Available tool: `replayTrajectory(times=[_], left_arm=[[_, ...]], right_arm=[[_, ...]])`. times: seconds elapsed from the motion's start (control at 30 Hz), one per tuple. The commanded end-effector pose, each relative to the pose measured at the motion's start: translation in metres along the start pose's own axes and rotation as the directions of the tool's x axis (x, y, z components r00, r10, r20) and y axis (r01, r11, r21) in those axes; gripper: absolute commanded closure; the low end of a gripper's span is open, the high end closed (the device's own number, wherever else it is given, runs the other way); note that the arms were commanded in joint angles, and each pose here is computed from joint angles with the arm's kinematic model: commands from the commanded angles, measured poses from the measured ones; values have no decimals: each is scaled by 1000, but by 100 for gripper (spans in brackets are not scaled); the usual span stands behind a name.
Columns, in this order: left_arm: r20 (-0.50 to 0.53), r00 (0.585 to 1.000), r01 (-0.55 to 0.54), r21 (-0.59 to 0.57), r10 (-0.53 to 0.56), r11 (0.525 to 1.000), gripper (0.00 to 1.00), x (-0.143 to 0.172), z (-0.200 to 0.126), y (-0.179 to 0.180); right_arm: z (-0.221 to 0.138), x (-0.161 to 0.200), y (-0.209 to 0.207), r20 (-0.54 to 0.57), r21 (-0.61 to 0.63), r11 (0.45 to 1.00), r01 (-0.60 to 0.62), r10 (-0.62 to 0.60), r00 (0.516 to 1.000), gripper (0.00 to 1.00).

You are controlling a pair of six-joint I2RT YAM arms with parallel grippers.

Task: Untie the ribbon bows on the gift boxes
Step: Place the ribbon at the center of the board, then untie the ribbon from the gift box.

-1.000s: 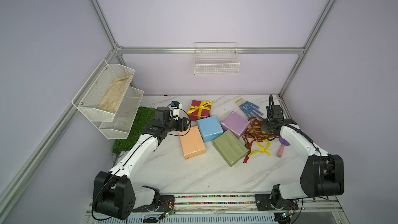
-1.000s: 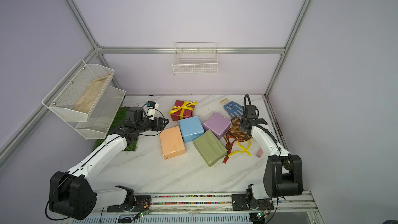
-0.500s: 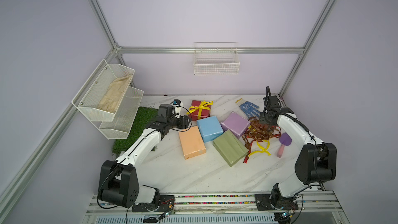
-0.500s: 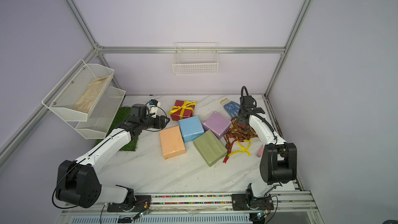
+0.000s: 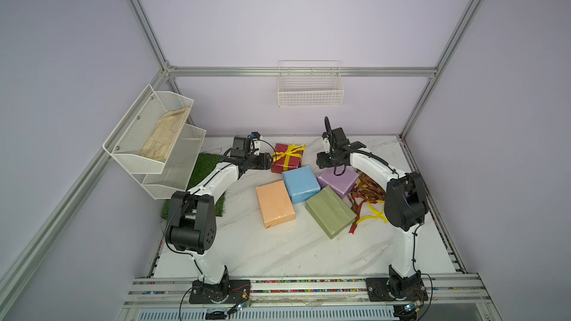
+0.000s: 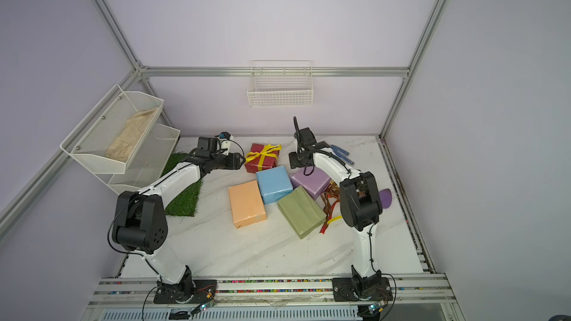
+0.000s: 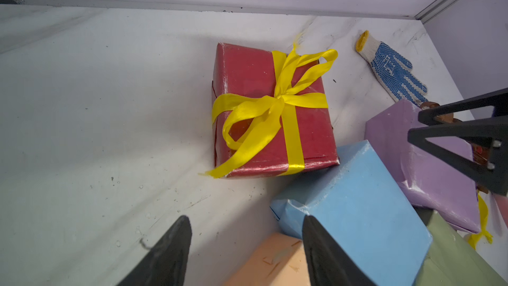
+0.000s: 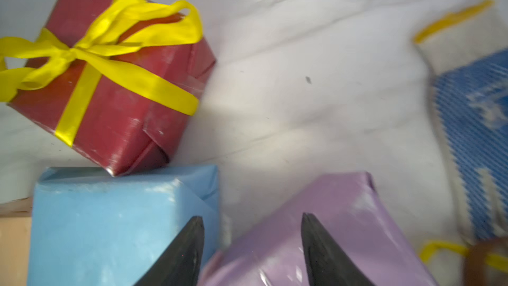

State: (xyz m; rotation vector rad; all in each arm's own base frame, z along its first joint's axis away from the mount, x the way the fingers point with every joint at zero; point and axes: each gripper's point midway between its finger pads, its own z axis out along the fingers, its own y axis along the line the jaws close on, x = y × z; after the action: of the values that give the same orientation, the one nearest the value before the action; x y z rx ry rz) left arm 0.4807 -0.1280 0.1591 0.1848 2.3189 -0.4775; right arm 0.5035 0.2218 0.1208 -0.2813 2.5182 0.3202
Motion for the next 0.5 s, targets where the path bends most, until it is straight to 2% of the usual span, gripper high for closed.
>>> replayTrajectory(times=[0.0,0.17,0.47], left_arm=[[45,997,-56,27,55,998,35,-24,2,-1],[13,998,-62,79,62,995,36,-18,19,-2],[-12,995,-96,109,98,989,38,-14,38,-1]], right_arm=[[4,-43,24,116,-141,990,-17,33,993,41],[29,-62,41,149,-241,970,-44,81,985,39],[57,-47,59,96,-349,935,-63,103,990,40]])
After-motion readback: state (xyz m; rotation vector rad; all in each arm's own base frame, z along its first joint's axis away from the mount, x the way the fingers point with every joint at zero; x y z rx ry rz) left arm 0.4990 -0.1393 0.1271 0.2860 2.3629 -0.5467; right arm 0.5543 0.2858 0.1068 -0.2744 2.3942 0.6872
